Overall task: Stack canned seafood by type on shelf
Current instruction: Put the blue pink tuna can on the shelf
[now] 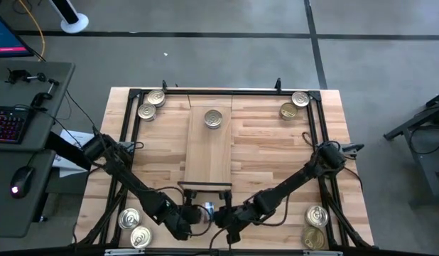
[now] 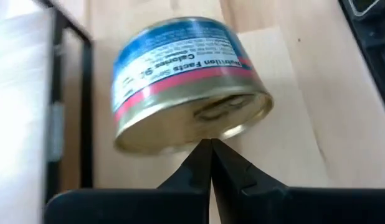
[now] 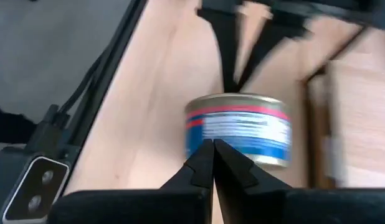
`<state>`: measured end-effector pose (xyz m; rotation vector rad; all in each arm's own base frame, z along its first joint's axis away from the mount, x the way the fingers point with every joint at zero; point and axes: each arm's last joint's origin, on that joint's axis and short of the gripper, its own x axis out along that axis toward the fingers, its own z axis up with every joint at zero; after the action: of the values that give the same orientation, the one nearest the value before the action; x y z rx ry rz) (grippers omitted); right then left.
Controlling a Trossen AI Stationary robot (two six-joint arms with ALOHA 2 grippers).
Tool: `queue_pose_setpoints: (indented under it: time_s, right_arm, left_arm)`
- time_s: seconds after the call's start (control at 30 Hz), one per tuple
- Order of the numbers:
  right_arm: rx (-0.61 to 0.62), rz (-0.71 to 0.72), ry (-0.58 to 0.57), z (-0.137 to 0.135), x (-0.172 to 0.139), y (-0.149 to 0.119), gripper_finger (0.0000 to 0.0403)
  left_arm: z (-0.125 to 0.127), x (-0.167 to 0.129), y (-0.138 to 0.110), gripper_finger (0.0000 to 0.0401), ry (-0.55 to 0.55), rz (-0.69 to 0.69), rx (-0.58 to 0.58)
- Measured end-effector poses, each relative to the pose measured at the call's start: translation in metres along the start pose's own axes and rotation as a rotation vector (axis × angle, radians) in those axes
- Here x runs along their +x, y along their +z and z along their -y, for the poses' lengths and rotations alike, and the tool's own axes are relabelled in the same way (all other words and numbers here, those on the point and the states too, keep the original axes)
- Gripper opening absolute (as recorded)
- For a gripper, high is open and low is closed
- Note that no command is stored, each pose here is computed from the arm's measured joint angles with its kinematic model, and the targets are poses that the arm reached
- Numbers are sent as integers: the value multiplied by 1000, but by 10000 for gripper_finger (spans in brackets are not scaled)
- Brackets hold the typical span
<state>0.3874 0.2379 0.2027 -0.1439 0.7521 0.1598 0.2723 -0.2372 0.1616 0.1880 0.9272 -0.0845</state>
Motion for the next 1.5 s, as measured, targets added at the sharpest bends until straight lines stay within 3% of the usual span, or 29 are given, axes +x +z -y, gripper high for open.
queue_pose_setpoints:
  time_s: [0.17,0.37,0.53,0.73,0.83,0.97,1.07,1.27,1.37,1.5]
  right_arm:
    - [120,-30,-50,4,-38,7,0]
    - [474,47,25,-1,-52,19,12]
    - [617,17,39,-1,-52,17,81]
    - [838,40,-35,7,-57,26,192]
    - [955,97,-71,17,-57,34,227]
    - [1096,116,-37,32,-50,46,235]
    - [1110,109,-29,34,-40,61,236]
    - [1096,-106,-69,21,-18,85,236]
    - [1239,-212,-200,18,-10,80,236]
    - [1497,-236,-215,15,16,58,236]
  left_arm:
    - [-6,-39,-4,0,19,-39,-66]
    - [-15,-78,-7,0,-8,-66,-95]
    - [-50,-101,-12,0,81,-141,-26]
    - [-97,-120,-28,0,25,-120,20]
    - [-112,-132,-41,0,2,-99,17]
    - [-121,-148,-51,0,-78,-25,-62]
    - [-119,-161,-53,0,-197,46,-95]
    - [-118,-184,-58,0,-276,138,-114]
    - [-118,-188,-60,0,-270,160,-129]
    - [-118,-189,-60,0,-255,168,-163]
